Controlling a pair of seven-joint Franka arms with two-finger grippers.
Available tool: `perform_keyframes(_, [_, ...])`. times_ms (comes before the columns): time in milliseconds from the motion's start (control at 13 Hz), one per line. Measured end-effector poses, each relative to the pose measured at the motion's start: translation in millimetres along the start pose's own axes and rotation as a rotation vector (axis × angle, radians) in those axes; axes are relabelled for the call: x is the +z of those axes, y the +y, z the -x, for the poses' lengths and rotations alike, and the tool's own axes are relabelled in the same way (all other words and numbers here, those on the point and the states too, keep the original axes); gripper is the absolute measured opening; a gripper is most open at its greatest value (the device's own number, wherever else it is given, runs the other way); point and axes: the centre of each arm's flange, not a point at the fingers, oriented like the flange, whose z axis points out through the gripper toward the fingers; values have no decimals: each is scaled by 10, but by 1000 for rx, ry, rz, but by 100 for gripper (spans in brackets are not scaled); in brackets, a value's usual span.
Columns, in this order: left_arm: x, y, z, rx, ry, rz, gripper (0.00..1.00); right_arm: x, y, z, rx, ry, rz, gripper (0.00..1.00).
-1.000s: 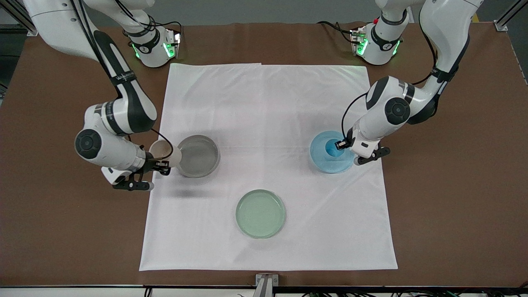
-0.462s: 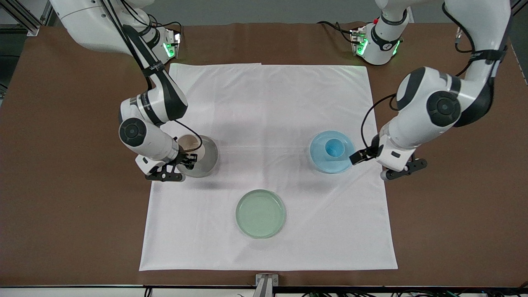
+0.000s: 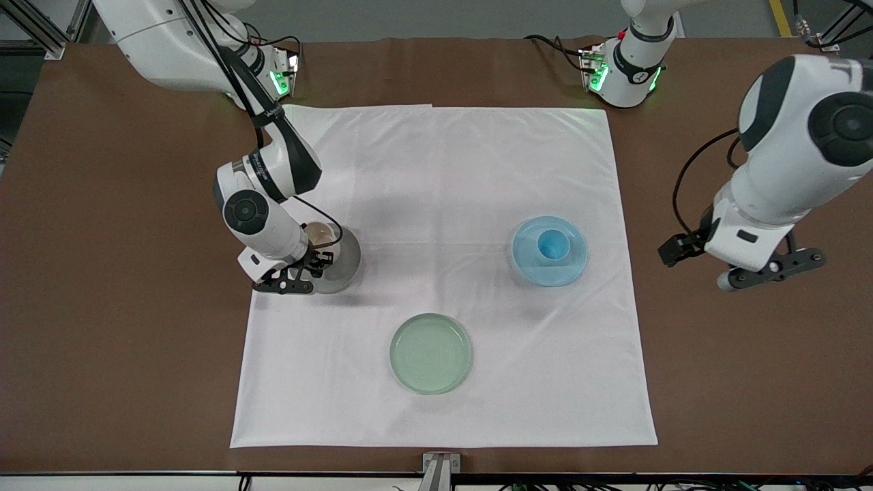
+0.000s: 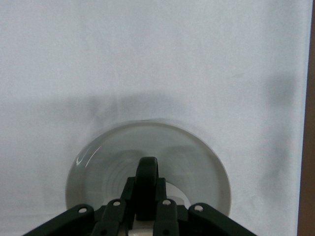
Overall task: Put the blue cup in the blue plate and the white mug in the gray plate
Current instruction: 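Open the left gripper and withdraw it from the blue cup, then open the right gripper and withdraw it from the mug on the gray plate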
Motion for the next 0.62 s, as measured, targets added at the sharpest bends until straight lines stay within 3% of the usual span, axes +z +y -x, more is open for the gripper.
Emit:
perform_keyframes(231, [-456,-327,121,100,16,-28,100,24,16,3,6,1,0,24])
perform_keyframes(615, [-909,-1022,465,149,-81,81,100,-196,50,-179,23,30,-7,80])
